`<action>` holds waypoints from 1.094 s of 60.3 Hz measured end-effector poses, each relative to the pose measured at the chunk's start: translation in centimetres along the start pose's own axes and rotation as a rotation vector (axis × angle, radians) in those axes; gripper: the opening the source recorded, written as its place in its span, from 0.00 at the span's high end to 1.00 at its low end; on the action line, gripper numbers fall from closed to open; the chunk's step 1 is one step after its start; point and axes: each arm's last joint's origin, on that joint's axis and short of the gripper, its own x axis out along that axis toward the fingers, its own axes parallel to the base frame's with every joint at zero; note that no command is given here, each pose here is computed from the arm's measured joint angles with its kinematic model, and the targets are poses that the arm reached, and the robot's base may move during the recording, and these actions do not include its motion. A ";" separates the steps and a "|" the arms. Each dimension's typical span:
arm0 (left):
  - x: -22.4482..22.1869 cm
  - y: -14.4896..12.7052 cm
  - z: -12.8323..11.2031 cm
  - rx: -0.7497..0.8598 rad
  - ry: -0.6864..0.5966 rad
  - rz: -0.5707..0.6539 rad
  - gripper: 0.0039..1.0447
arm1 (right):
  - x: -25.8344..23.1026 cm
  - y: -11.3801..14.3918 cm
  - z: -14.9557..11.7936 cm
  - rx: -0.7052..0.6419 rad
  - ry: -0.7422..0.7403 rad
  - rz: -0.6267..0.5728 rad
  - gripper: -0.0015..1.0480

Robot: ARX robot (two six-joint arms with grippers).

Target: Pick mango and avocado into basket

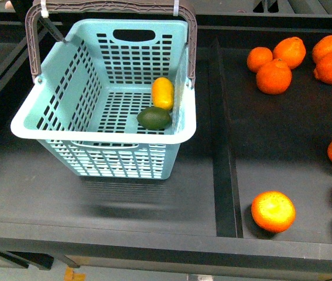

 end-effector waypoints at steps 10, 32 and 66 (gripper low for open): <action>-2.6 1.9 -1.6 0.005 -0.001 0.002 0.98 | 0.0 0.0 0.0 0.000 0.000 0.000 0.08; -5.6 3.8 -3.2 0.008 -0.014 0.006 0.98 | 0.0 0.0 0.0 0.000 0.000 0.000 0.08; -7.7 3.8 -3.4 0.009 -0.020 0.007 0.98 | 0.0 0.0 0.0 0.000 0.000 0.000 0.08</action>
